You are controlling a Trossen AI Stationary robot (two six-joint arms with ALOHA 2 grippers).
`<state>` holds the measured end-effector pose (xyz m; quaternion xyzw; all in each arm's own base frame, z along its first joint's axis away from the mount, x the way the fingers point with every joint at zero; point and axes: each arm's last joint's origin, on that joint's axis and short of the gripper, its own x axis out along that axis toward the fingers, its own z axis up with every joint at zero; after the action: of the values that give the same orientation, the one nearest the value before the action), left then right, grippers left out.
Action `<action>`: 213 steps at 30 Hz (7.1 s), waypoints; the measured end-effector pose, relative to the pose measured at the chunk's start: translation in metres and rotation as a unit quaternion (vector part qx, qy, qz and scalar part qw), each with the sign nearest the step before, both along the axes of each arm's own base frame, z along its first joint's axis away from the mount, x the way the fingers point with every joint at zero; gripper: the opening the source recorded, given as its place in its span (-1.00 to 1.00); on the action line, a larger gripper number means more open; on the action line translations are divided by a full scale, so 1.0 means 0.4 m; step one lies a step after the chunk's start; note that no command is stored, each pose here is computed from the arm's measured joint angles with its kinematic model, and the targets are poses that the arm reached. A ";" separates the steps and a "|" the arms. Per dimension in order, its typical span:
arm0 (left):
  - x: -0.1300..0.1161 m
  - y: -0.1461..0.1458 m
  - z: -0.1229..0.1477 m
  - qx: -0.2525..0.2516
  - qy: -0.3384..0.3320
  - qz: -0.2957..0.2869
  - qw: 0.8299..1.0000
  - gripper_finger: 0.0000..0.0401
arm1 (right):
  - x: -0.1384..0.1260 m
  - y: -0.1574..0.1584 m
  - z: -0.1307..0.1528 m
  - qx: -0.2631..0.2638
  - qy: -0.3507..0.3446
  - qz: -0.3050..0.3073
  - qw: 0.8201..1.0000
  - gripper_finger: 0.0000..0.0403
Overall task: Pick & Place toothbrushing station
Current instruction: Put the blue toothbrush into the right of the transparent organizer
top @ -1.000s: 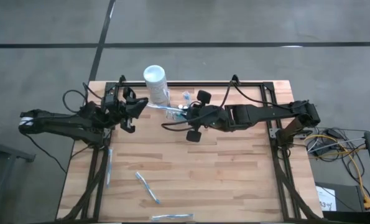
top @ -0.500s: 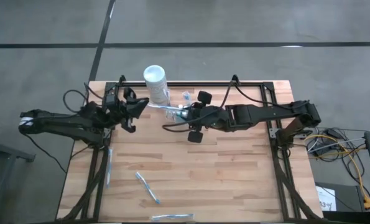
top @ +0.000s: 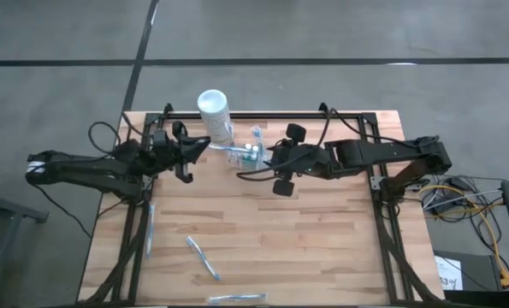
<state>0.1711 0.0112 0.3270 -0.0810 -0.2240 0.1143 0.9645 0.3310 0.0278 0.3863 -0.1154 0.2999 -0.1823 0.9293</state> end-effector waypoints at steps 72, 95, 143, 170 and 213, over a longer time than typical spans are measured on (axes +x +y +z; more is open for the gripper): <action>0.434 0.099 -0.203 -0.002 0.413 0.060 0.909 -0.88 | -0.172 -0.022 0.043 0.095 0.037 -0.091 0.991 -0.16; 0.435 0.100 -0.213 -0.026 0.416 0.071 0.906 -0.57 | -0.172 -0.022 0.043 0.094 0.038 -0.091 0.991 -0.16; 0.195 0.069 0.066 0.012 0.314 0.065 0.947 0.06 | -0.178 -0.023 0.036 0.092 0.056 -0.095 0.990 -0.16; 0.056 0.014 0.112 0.010 0.316 -0.126 0.940 0.06 | -0.177 -0.023 0.036 0.094 0.053 -0.096 0.990 -0.16; -0.170 -0.024 -0.032 -0.528 0.594 0.064 0.604 0.01 | -0.176 -0.023 0.037 0.094 0.051 -0.096 0.990 -0.16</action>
<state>0.1031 0.0016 0.3141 -0.4762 0.4926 0.2969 0.6651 0.2606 0.0184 0.4010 -0.0070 0.3729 -0.2354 0.8975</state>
